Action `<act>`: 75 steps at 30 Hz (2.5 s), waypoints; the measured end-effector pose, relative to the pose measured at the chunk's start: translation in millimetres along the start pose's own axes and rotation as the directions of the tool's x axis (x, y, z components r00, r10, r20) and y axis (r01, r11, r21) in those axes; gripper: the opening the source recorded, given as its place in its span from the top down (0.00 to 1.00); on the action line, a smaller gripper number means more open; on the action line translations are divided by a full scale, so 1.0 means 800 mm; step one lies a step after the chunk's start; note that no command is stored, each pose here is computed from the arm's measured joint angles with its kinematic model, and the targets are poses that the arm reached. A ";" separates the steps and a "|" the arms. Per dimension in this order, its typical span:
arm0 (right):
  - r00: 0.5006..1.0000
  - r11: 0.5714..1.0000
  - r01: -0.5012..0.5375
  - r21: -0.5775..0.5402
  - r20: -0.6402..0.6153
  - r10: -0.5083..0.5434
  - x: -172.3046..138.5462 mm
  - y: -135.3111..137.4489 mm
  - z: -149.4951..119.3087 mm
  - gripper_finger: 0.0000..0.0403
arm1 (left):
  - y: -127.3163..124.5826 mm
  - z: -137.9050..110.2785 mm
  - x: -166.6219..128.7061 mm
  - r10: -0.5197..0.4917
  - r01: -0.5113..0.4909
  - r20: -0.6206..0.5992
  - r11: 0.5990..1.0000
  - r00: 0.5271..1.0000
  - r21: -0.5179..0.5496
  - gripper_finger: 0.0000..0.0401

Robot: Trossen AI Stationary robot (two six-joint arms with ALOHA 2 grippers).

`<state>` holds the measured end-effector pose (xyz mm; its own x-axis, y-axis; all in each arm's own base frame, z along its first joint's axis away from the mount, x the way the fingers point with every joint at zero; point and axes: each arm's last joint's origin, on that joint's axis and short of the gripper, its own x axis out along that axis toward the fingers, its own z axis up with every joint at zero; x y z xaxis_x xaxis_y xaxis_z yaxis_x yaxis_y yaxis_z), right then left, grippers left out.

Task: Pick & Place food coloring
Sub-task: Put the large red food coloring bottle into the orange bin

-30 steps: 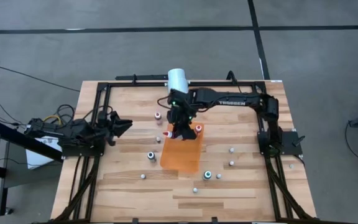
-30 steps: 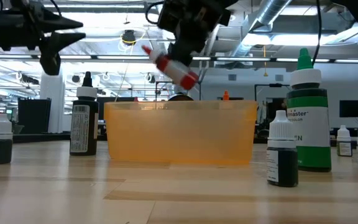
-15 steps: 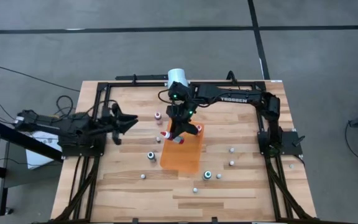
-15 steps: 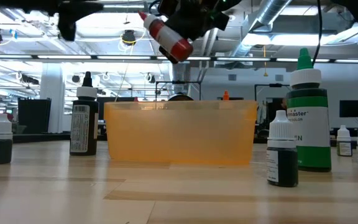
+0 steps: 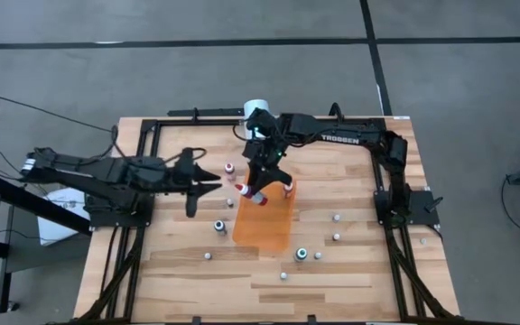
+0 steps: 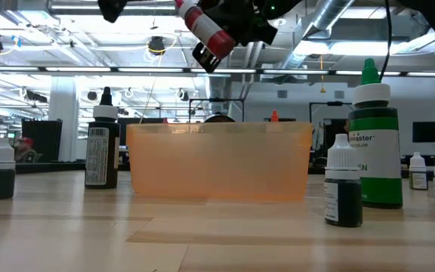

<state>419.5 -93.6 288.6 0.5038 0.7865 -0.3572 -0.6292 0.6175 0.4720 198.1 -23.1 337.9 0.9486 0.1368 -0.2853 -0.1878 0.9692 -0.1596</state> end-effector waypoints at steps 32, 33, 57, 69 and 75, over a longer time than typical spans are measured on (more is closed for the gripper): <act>0.999 0.998 -0.004 -0.061 0.046 0.007 -0.004 0.001 0.010 0.76 | -0.010 -0.004 0.048 0.092 -0.092 0.007 0.996 0.996 -0.020 0.61; 0.999 0.998 0.002 -0.066 0.048 0.001 -0.003 0.001 0.011 0.76 | -0.010 -0.002 0.048 0.089 -0.089 0.022 0.996 0.996 -0.026 0.60; 0.998 0.994 0.036 -0.099 0.051 -0.031 0.003 0.002 0.016 0.76 | -0.013 -0.001 0.050 0.018 -0.017 0.016 0.997 1.000 -0.073 0.57; 0.998 0.995 0.031 -0.092 0.054 -0.026 0.006 0.003 0.017 0.76 | -0.008 -0.004 0.051 0.024 -0.025 -0.014 0.996 1.000 -0.087 0.57; 0.997 0.993 0.045 -0.113 0.063 -0.038 0.009 0.004 0.021 0.76 | -0.003 -0.003 0.053 -0.010 0.007 -0.026 0.996 1.000 -0.094 0.57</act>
<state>431.3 -86.0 301.0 0.5639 0.7599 -0.3232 -0.6687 0.6499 0.3613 238.4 -20.2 324.0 0.9434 0.1222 -0.3082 -0.2043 0.9464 -0.2502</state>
